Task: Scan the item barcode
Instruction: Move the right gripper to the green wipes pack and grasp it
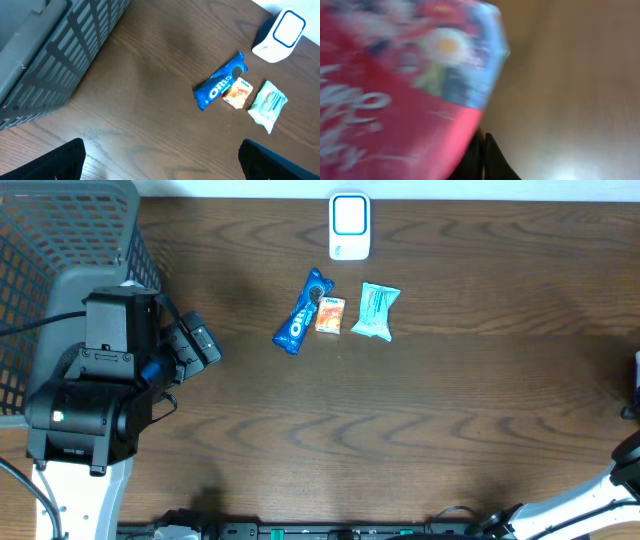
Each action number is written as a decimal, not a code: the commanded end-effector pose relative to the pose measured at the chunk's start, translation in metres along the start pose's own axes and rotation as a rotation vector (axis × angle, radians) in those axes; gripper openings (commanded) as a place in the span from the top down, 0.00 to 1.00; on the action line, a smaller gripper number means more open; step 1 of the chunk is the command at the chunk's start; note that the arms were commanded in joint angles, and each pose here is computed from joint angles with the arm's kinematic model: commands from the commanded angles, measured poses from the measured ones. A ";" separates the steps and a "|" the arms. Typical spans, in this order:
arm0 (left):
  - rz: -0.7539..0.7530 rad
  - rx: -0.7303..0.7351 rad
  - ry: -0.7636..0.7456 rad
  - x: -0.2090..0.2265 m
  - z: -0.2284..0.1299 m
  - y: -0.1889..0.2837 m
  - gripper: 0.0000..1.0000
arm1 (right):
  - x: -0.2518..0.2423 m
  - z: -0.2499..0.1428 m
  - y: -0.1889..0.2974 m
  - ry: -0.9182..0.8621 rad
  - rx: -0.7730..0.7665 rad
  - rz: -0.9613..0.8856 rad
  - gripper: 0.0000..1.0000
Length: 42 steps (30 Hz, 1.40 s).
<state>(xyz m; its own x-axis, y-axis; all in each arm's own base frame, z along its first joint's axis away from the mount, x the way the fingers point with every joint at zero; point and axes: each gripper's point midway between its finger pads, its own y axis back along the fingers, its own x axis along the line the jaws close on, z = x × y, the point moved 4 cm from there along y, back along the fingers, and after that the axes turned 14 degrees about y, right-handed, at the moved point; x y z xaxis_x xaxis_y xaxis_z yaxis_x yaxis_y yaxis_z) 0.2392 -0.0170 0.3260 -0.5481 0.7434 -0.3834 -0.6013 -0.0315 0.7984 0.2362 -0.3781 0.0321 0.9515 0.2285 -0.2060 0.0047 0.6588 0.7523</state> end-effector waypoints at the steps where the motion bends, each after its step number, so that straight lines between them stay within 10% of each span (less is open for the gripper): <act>1: 0.009 -0.012 0.002 0.001 0.003 0.001 0.02 | 0.047 0.000 0.002 0.102 -0.021 0.215 0.99; 9: 0.009 -0.012 0.002 0.001 0.003 0.001 0.02 | 0.153 0.049 0.072 0.367 -0.249 0.468 0.91; 20: 0.009 -0.012 0.002 0.001 0.003 0.001 0.02 | 0.245 0.050 0.213 0.533 -0.192 0.710 0.90; 27: 0.009 -0.012 0.002 0.001 0.003 0.001 0.02 | 0.303 -0.055 0.350 0.780 0.049 1.336 0.54; 34: 0.009 -0.012 0.001 0.001 0.003 0.001 0.02 | 0.324 -0.173 0.415 1.139 0.089 1.464 0.24; 42: 0.009 -0.012 0.002 0.001 0.003 0.001 0.02 | 0.321 -0.233 0.414 1.139 0.172 1.162 0.41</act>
<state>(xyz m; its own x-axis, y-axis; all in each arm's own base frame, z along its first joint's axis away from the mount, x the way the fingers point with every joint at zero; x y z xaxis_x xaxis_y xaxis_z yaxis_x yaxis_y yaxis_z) 0.2393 -0.0170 0.3260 -0.5482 0.7434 -0.3832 -0.6013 -0.0319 0.7984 0.4709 0.1499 0.1487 -0.3697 0.8937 0.2542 -0.4073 -0.4018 0.8202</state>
